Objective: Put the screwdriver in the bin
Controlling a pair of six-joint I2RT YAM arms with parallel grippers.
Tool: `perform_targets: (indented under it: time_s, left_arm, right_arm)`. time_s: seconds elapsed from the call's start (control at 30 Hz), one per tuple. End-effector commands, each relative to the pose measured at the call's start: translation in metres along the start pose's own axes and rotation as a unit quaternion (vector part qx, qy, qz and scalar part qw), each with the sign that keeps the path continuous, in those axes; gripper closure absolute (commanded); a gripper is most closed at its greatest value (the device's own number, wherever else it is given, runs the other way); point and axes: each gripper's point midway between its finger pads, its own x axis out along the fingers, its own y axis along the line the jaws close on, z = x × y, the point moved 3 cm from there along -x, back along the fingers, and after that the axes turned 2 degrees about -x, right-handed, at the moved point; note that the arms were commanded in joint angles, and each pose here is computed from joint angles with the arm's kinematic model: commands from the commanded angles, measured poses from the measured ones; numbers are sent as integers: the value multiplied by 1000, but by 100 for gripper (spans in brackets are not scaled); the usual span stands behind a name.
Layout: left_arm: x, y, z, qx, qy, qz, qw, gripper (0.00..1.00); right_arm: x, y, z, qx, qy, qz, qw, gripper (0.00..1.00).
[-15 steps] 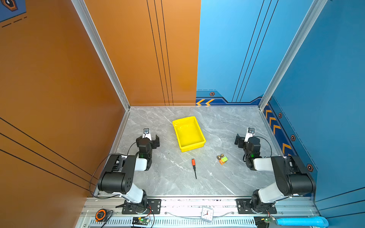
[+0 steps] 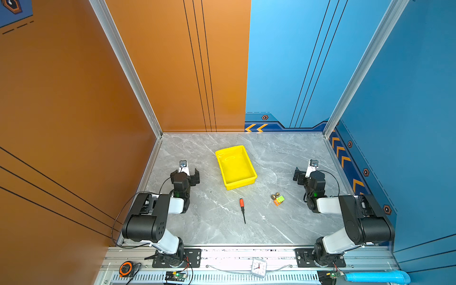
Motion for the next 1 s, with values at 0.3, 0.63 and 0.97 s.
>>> perform_targets:
  time_s: [0.3,0.63,0.97]
  left_arm:
    - [1,0,-4,3,8,-7,1000,2]
    - [1,0,-4,3,8,-7,1000,2]
    - [1,0,-2,3,5,-5,1000,2]
  right_arm:
    - [0,-1,-3,9,0,1,1000,0]
    - [0,-1,-3,9,0,0,1000,0]
    - [-1,-2,1,3,3,-16,1000,0]
